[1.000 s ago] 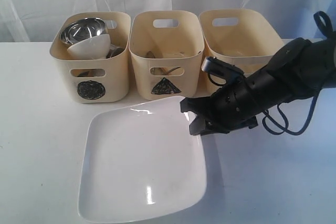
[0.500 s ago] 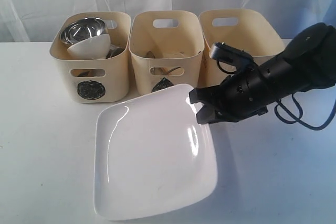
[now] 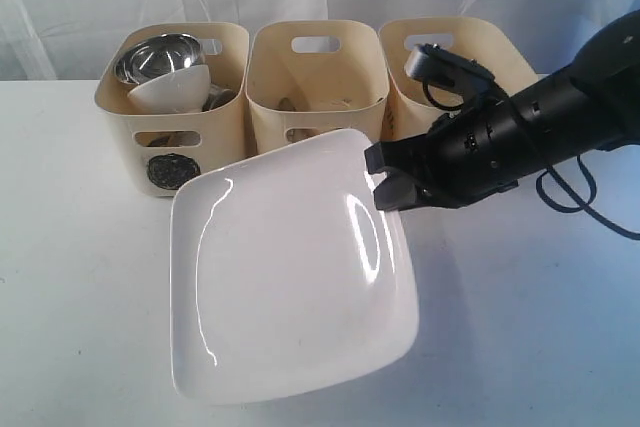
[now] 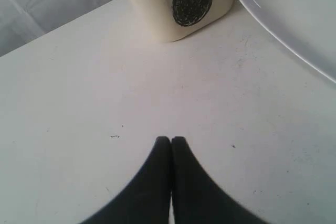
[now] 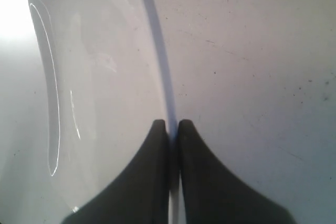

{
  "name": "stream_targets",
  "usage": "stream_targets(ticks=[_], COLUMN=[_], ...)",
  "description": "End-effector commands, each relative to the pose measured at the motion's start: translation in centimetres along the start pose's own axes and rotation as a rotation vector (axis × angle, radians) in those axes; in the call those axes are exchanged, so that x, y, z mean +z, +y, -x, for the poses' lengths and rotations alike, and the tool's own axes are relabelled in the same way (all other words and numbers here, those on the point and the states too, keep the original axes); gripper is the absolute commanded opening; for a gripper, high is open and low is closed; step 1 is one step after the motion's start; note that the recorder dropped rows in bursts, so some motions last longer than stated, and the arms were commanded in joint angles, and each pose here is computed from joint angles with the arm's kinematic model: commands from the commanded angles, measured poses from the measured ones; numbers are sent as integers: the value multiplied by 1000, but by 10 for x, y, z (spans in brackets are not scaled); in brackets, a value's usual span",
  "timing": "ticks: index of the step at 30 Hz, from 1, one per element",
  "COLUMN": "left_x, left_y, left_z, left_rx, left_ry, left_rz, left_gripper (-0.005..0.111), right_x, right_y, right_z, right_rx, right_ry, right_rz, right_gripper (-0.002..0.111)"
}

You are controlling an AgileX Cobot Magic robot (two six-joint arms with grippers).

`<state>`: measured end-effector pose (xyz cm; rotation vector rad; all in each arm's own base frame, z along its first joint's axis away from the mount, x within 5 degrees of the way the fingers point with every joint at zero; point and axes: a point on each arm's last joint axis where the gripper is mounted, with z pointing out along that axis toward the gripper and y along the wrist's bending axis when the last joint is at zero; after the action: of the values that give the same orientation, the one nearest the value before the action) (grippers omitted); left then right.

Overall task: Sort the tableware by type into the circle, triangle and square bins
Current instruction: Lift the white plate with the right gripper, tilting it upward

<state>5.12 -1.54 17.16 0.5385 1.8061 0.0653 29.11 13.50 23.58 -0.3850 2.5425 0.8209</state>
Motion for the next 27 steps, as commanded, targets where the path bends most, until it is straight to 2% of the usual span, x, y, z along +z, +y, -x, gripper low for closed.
stream_targets(ticks=[1, 13, 22, 27], left_x=[0, 0, 0, 0], left_y=[-1, -1, -1, -1], left_z=[0, 0, 0, 0], left_rx=[-14, -14, -9, -9], left_ry=[-8, -8, -11, -11], left_rz=[-6, -6, -15, -15], left_gripper=[0, 0, 0, 0], right_x=[-18, -43, -70, -95], right_y=[12, 22, 4, -8], right_z=[13, 39, 59, 77], right_rx=[-8, -45, -12, 13], right_ry=[-72, -173, -252, -354], right_rz=[36, 52, 28, -9], right_gripper=[0, 0, 0, 0])
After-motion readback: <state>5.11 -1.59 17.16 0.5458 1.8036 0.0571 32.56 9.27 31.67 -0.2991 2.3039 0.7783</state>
